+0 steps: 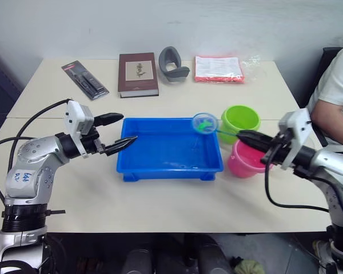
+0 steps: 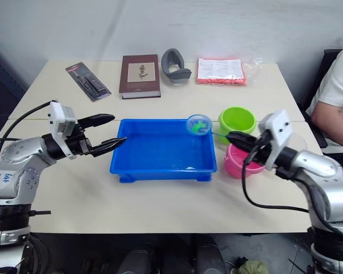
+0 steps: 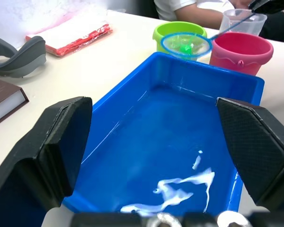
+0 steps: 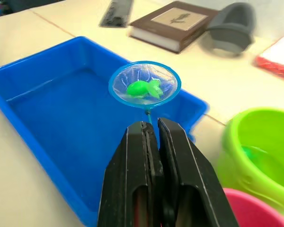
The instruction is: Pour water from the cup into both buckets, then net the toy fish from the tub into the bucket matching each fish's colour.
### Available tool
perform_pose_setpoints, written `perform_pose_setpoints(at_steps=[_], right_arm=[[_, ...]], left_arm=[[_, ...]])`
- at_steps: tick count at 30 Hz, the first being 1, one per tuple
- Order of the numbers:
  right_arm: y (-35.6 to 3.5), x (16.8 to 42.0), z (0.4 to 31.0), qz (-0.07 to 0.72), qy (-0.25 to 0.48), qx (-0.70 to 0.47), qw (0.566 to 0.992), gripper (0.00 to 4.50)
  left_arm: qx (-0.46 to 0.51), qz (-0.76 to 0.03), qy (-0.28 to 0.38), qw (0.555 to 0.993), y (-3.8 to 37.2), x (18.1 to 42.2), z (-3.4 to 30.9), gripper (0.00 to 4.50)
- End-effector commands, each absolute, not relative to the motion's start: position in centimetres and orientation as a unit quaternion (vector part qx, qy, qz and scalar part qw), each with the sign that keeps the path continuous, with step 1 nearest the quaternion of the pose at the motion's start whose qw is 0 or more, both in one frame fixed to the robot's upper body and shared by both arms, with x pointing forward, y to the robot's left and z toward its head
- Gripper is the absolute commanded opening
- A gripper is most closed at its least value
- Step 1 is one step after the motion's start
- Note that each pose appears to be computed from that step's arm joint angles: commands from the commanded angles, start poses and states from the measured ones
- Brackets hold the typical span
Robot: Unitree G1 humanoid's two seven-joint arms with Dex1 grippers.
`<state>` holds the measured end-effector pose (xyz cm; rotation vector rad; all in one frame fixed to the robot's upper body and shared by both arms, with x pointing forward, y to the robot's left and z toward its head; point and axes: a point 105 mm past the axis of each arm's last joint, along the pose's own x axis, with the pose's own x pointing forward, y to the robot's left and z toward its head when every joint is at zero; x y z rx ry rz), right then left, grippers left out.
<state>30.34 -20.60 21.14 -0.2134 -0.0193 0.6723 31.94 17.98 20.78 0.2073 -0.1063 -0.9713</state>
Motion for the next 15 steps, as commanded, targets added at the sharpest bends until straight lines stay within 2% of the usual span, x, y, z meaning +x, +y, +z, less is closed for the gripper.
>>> perform_pose_setpoints(at_steps=[1, 9, 15], right_arm=[[-23.6, 31.0, 23.2, 0.256, -0.041, -0.127, 0.957, 0.0], [-26.7, 32.3, 23.4, 0.197, -0.038, -0.204, 0.958, 0.0], [-27.3, 32.4, 22.6, 0.182, -0.049, -0.293, 0.937, 0.0]], left_arm=[[0.107, -0.477, -0.07, 0.869, 17.2, 31.5, 21.7, 4.49], [0.102, -0.491, -0.08, 0.861, 16.1, 31.8, 22.1, 4.49], [0.1, -0.497, -0.081, 0.858, 15.6, 31.8, 22.1, 4.49]])
